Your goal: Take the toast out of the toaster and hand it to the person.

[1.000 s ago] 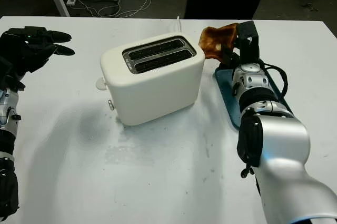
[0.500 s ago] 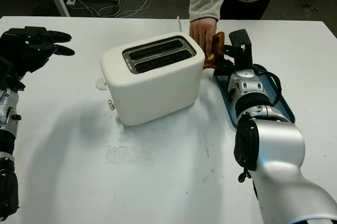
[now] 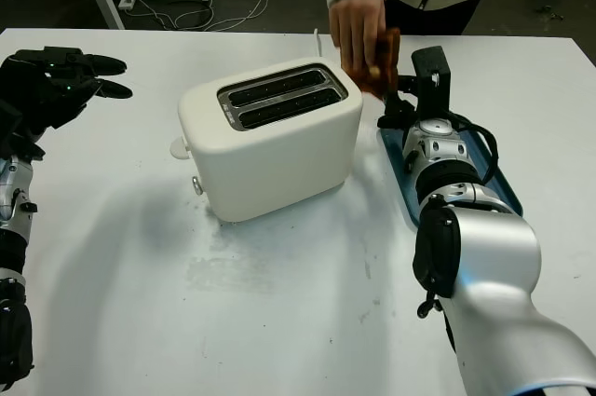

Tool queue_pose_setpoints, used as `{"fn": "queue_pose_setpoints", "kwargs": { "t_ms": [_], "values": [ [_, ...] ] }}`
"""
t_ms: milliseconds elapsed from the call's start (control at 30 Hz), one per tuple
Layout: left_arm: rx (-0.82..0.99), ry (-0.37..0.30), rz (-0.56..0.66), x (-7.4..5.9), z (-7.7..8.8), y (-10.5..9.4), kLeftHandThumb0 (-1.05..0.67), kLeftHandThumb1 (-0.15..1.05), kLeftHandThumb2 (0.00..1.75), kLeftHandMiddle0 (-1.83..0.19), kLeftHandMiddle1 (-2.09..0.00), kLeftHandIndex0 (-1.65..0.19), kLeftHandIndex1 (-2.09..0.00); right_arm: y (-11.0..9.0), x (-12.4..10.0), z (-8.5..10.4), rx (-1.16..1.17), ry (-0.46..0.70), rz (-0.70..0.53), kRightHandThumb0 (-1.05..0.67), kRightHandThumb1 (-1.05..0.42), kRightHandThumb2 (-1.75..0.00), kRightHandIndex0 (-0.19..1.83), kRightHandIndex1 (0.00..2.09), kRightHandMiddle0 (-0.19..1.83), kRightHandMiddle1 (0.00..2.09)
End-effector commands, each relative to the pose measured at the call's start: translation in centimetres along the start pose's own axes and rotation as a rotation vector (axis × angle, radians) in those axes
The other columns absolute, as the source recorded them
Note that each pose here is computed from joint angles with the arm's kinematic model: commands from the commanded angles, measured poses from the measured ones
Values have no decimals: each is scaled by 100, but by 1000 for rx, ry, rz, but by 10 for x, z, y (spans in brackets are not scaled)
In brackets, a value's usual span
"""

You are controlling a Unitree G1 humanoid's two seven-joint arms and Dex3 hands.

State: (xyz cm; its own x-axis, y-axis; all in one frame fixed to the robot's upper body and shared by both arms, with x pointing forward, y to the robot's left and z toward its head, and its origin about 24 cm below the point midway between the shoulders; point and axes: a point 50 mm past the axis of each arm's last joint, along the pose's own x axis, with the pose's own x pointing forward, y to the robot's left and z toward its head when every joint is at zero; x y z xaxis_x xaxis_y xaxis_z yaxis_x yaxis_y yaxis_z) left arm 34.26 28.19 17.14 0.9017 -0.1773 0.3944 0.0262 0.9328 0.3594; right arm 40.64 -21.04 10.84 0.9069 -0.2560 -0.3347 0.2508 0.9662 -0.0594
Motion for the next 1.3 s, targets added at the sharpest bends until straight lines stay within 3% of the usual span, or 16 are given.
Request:
{"fn": "queue_pose_setpoints", "kwargs": {
  "t_ms": [0, 67, 133, 333, 467, 633, 667, 733, 800, 833, 867, 967, 1167, 1267],
  "values": [
    [-8, 2, 3, -2, -2, 0, -105, 92, 7, -108, -41, -120, -4, 0, 0, 0, -52, -15, 6, -27, -92, -40, 71, 175, 47, 140],
    [-8, 1, 4, -3, -2, 0, -105, 92, 7, -108, -41, -120, -4, 1, 0, 2, -87, -37, 16, -28, -92, -40, 77, 175, 48, 163],
    [-13, 3, 4, -3, -2, 0, -105, 92, 7, -107, -40, -119, -4, 0, 0, 4, -89, -61, 29, -28, -92, -41, 83, 175, 53, 171],
    [-15, 10, 11, -4, -3, 1, -105, 92, 7, -108, -41, -120, -4, -5, -1, 10, -58, -136, -13, -35, -92, -36, 89, 175, 55, 174],
    [-20, 9, 3, -4, -3, -1, -105, 92, 7, -108, -40, -120, -4, -7, -3, 10, -9, -268, 63, -41, -92, -38, 101, 175, 80, 175],
    [-27, 10, 8, -5, -3, -1, -105, 92, 6, -107, -40, -121, -4, -14, -10, 2, -3, -403, 66, -49, -92, -37, 100, 175, 78, 173],
    [-29, 10, 8, -5, -3, -1, -105, 92, 6, -107, -40, -120, -4, -16, -12, 0, 5, -419, 54, -49, -92, -37, 102, 175, 79, 168],
    [-33, 10, 9, -5, -4, -1, -105, 92, 6, -107, -40, -120, -4, -18, -15, -4, -21, -451, 51, -59, -92, -35, 89, 155, 79, 119],
    [-37, 7, 11, -6, -4, -1, -105, 92, 5, -107, -40, -121, -4, -22, -20, -10, -103, -478, 147, -72, -92, -39, 62, 98, 61, 56],
    [-40, 4, 10, -6, -4, -1, -105, 92, 5, -107, -40, -120, -4, -24, -22, -13, -128, -483, 194, -83, -92, -39, 32, 53, 38, 24],
    [-41, 3, 11, -7, -4, -1, -105, 92, 5, -106, -40, -120, -4, -25, -25, -16, -139, -496, 234, -88, -92, -37, 22, 33, 29, 12],
    [-40, 5, 22, -9, -4, -1, -105, 92, 5, -107, -40, -121, -4, -30, -35, -23, -160, -547, 253, -98, -92, -22, 3, 6, 6, 1],
    [-64, -18, 63, -20, -9, -5, -105, 92, 6, -106, -39, -118, -2, -27, -64, -40, -166, -678, 195, -104, -92, -19, 7, 6, 7, 2],
    [-75, -23, 80, -28, -11, -12, -105, 92, 6, -106, -38, -117, -2, -20, -84, -53, -114, -694, 230, -105, -92, -18, 5, 4, 7, 2]
  ]
}}
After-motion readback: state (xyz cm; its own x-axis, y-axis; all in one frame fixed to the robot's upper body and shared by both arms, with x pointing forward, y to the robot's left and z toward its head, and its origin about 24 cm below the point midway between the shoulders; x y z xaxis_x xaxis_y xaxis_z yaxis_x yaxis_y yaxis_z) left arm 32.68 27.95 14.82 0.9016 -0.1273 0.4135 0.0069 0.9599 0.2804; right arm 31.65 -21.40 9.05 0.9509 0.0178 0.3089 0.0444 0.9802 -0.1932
